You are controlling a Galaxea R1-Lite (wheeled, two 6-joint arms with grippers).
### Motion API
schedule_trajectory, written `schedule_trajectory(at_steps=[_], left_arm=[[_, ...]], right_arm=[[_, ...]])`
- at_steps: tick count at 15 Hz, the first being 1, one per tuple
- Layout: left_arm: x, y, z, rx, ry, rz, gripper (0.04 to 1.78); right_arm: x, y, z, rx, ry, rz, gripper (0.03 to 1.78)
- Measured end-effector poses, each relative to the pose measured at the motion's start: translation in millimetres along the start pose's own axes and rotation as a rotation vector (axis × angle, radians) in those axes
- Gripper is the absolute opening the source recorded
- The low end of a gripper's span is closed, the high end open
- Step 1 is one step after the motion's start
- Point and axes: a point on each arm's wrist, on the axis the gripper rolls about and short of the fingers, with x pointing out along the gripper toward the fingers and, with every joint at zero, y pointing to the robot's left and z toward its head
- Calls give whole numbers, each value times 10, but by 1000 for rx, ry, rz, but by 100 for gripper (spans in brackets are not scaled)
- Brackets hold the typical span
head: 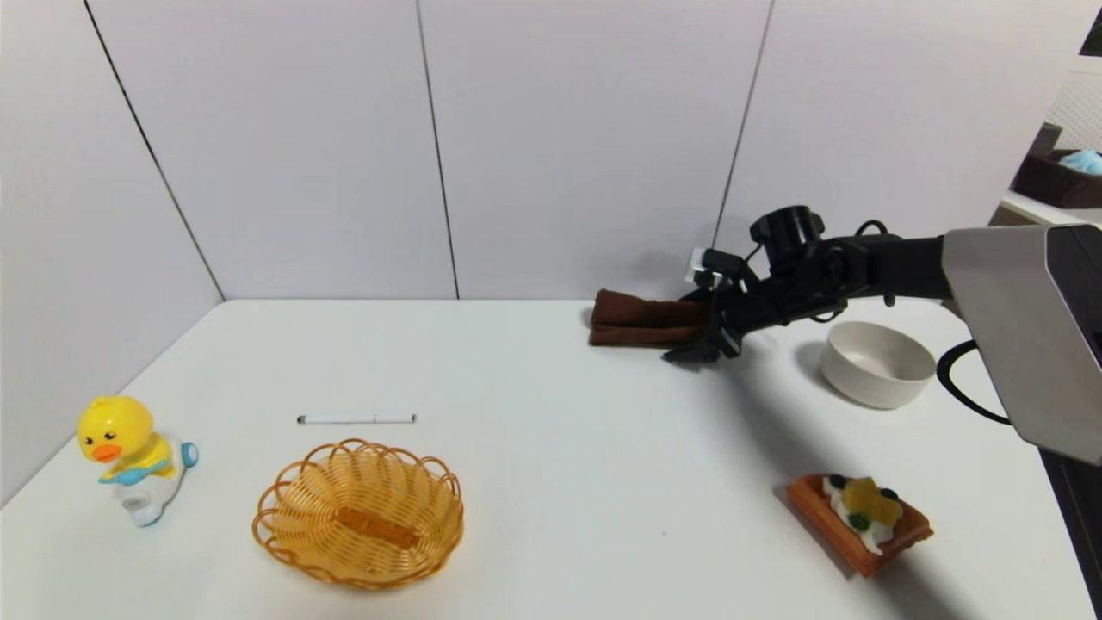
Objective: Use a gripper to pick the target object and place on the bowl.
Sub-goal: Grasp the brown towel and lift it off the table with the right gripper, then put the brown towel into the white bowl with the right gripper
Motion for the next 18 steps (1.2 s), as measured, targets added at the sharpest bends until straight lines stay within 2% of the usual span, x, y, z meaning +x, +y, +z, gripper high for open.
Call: schedule_trajectory(at_steps=[4,6,8,11,12,13,18], left_arm=[[0,0,0,0,0,0,169],[0,0,0,0,0,0,169],[0,0,0,0,0,0,169],[0,0,0,0,0,0,169],[0,0,0,0,0,0,169],[0,0,0,0,0,0,169],[0,0,0,0,0,0,169]], right_arm=[[3,3,4,1,-1,2,168],[-4,2,9,1,-2,0,133],[-16,-1,18,-1,-3,-2,105],[-42,-3,39,-2,-4,-5,76],[-56,-5,52,-3,-6,-7,38],[-68,-4,61,-3,-7,-7,14],[-166,31,121,15,7,14,14]])
